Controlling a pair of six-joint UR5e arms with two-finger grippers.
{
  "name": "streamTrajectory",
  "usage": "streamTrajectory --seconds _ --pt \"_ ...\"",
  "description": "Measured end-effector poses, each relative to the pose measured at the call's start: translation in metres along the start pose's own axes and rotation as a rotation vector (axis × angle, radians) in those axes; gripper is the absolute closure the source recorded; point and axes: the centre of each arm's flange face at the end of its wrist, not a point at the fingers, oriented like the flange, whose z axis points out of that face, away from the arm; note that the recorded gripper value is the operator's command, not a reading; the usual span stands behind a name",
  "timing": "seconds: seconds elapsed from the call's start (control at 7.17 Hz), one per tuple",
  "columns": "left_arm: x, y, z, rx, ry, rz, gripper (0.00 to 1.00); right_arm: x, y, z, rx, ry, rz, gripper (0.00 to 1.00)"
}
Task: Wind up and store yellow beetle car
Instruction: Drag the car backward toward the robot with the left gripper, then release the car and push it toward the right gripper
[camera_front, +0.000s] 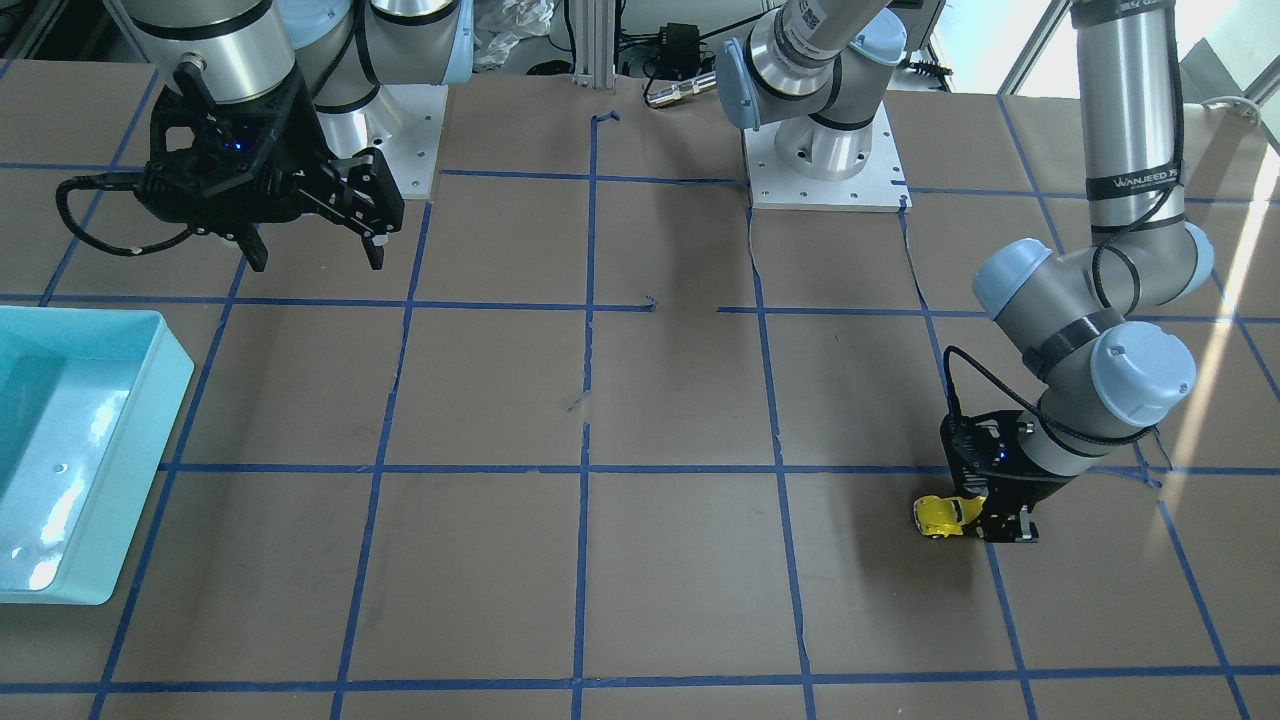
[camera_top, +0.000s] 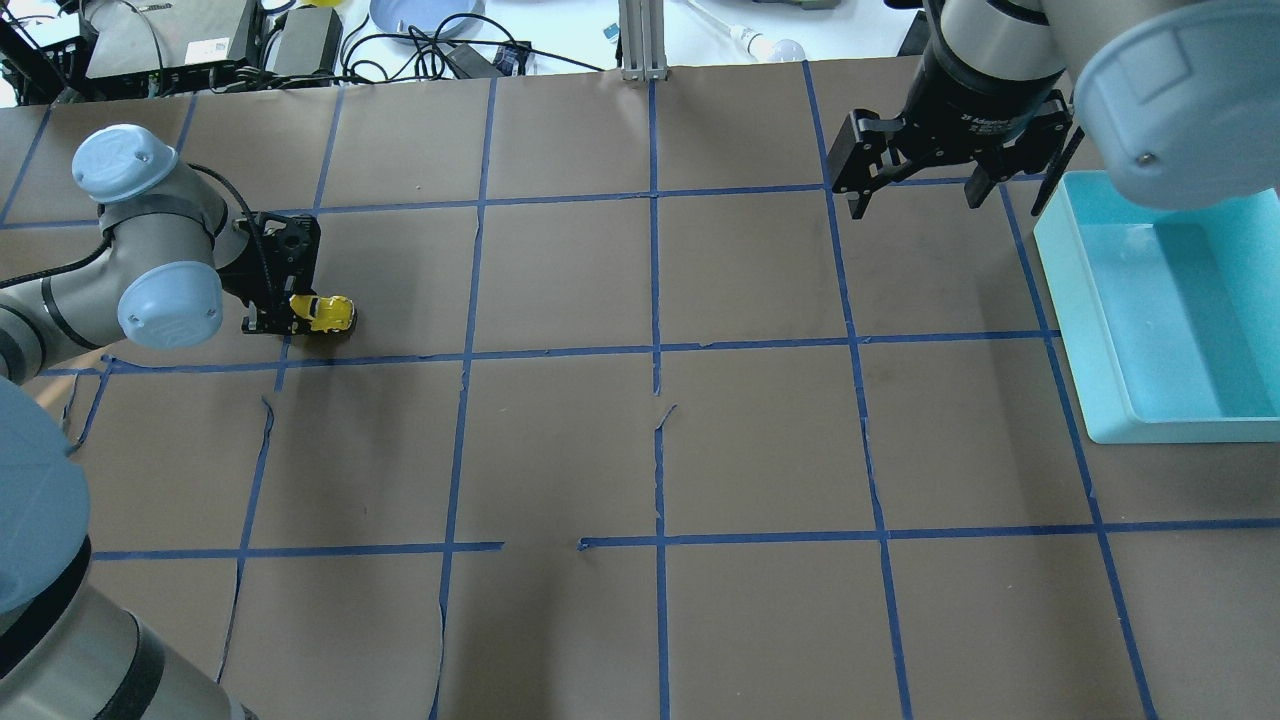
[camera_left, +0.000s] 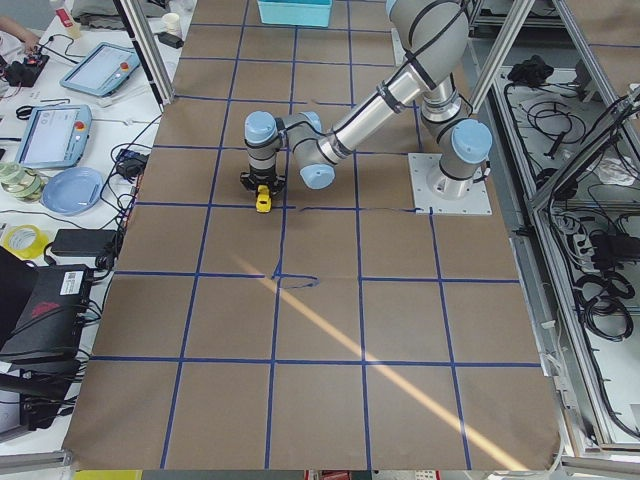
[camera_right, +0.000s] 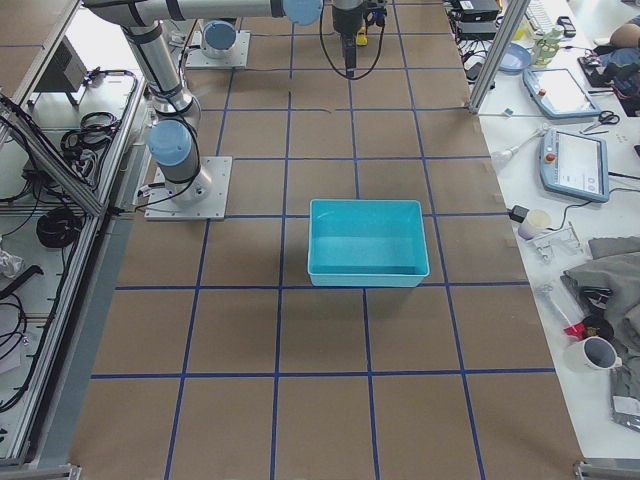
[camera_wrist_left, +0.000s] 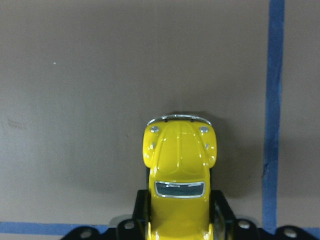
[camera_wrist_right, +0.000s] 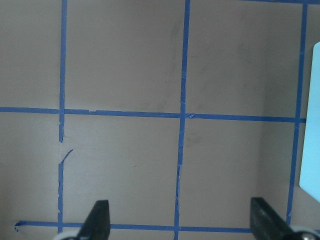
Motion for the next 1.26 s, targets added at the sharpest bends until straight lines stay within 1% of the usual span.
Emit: streamTrajectory --seconds 0.14,0.28,0.42,1.12,1.26 --pt "0.001 0.006 0.0 0.0 0.0 -0.008 0.63 0.0 0.0 0.0 0.0 0.0 0.0 0.0" --pt "0.002 0.01 -0.001 -0.001 0.0 -0.011 0.12 0.0 0.0 0.0 -0.001 0.0 -0.001 0.0" --pt "0.002 0.012 -0.001 -0.001 0.0 -0.013 0.0 0.0 0.0 0.0 -0.001 -0.001 -0.001 0.0" --pt "0.001 0.011 -0.009 -0.002 -0.008 -0.028 0.0 0.0 0.0 0.001 -0.001 -0.001 -0.001 0.0" --pt "-0.001 0.004 -0.017 0.005 -0.018 -0.053 0.0 0.0 0.0 0.001 -0.002 -0.001 -0.002 0.0"
